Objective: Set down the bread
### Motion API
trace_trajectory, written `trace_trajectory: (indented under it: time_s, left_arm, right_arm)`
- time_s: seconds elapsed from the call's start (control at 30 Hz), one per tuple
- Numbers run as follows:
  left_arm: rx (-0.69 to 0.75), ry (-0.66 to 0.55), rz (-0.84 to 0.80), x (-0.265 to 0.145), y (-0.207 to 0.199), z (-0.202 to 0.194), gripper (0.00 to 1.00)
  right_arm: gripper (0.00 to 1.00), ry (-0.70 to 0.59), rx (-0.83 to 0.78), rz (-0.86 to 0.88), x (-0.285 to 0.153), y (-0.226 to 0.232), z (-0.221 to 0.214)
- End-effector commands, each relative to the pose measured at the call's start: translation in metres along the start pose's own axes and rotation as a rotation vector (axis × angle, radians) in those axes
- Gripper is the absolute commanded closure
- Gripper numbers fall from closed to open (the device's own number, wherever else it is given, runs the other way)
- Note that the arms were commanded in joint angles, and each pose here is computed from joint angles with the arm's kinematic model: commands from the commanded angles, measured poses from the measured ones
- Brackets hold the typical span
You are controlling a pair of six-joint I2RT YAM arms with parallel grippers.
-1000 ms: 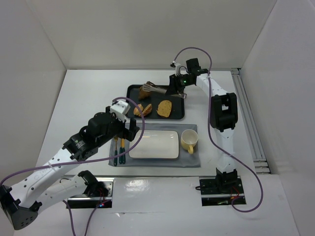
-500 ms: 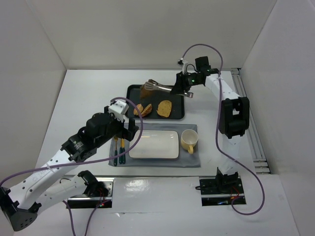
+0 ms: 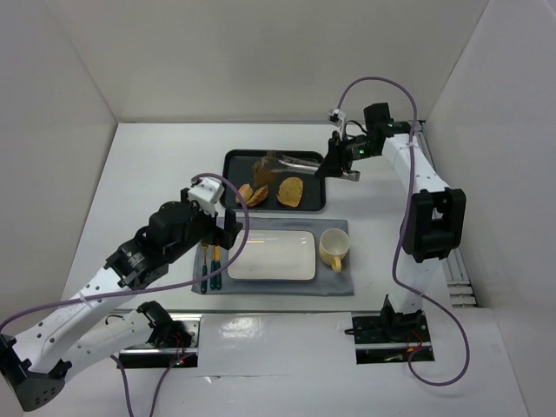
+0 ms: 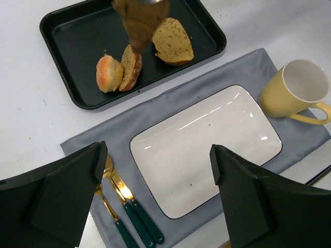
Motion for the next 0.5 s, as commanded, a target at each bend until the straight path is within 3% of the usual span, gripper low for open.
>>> trace_trajectory:
  time_s: [0.0, 0.3, 0.47]
  left_arm:
    - [0.005, -0.066, 0.014, -0.002, 0.002, 0.012, 0.0]
    - [-0.002, -0.093, 0.053, -0.007, 0.007, 0.014, 0.0]
    - [-0.006, -0.111, 0.073, -0.012, 0.01, 0.016, 0.0]
  right_arm:
    - [0.9, 0.094, -0.039, 0.135, -0.01, 0.044, -0.024]
    - [0.9, 0.391, -0.126, 0.135, 0.029, 0.073, -0.084]
    - [0.9, 0.492, -0.163, 0.107, 0.044, 0.083, -0.098]
Point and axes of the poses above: each gripper's point midway between its finger pads, its own x axis out along the fingers, its own y axis along the line the jaws close on, z = x × y, the point moved 6 cm from there along -x, back along the fingers, and after that the axes turned 11 degrees about x, right-handed, at the moved point
